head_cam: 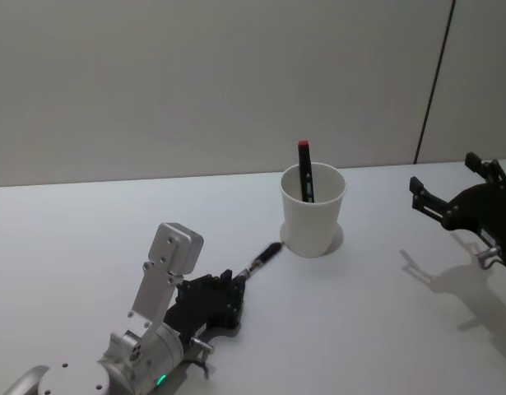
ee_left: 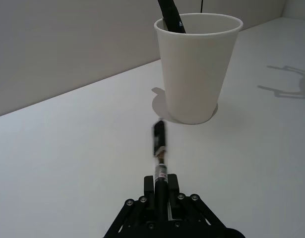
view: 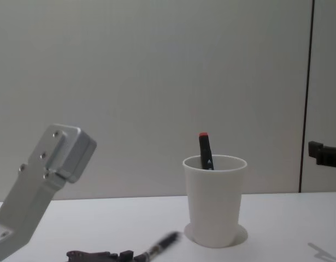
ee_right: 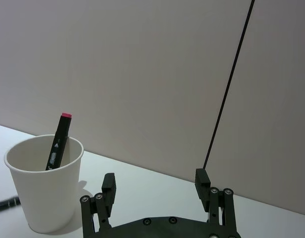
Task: Place the pen into the pen holder.
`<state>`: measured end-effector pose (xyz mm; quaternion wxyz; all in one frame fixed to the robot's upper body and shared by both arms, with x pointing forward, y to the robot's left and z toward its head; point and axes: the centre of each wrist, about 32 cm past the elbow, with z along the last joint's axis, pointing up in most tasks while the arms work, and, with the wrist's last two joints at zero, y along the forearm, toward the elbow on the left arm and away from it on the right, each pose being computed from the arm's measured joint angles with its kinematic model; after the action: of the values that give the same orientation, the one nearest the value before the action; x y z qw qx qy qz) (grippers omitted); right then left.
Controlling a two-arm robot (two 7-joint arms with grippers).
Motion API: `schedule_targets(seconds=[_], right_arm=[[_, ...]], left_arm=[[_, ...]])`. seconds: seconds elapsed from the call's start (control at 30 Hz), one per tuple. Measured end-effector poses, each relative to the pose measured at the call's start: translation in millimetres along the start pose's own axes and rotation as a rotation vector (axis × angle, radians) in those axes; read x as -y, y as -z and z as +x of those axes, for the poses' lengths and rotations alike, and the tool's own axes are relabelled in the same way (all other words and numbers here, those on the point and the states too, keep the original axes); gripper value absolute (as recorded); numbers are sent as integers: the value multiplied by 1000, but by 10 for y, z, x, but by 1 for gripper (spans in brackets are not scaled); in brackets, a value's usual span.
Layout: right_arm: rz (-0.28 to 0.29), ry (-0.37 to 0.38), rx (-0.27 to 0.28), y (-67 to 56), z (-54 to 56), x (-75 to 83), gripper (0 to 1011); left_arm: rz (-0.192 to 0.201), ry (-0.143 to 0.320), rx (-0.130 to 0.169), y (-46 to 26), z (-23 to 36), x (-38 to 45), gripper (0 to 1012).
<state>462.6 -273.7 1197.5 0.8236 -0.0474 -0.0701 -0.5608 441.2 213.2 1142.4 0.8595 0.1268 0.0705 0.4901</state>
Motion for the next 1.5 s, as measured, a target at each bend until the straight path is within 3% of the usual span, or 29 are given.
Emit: schedule_targets(seconds=[0.07, 0.17, 0.93, 1.13, 1.5], right_arm=[[0, 0, 0, 0, 0, 0, 1003], [0, 0, 0, 0, 0, 0, 1003], [0, 0, 0, 0, 0, 0, 1003], [0, 0, 0, 0, 0, 0, 1003], [0, 0, 0, 0, 0, 0, 1003]], left_arm=[[0, 0, 0, 0, 0, 0, 146], [0, 0, 0, 0, 0, 0, 117], [-8, -4, 6, 0, 2, -1, 117], [-42, -35, 26, -12, 23, -9, 117], [-170, -131, 66, -126, 122, -37, 117]])
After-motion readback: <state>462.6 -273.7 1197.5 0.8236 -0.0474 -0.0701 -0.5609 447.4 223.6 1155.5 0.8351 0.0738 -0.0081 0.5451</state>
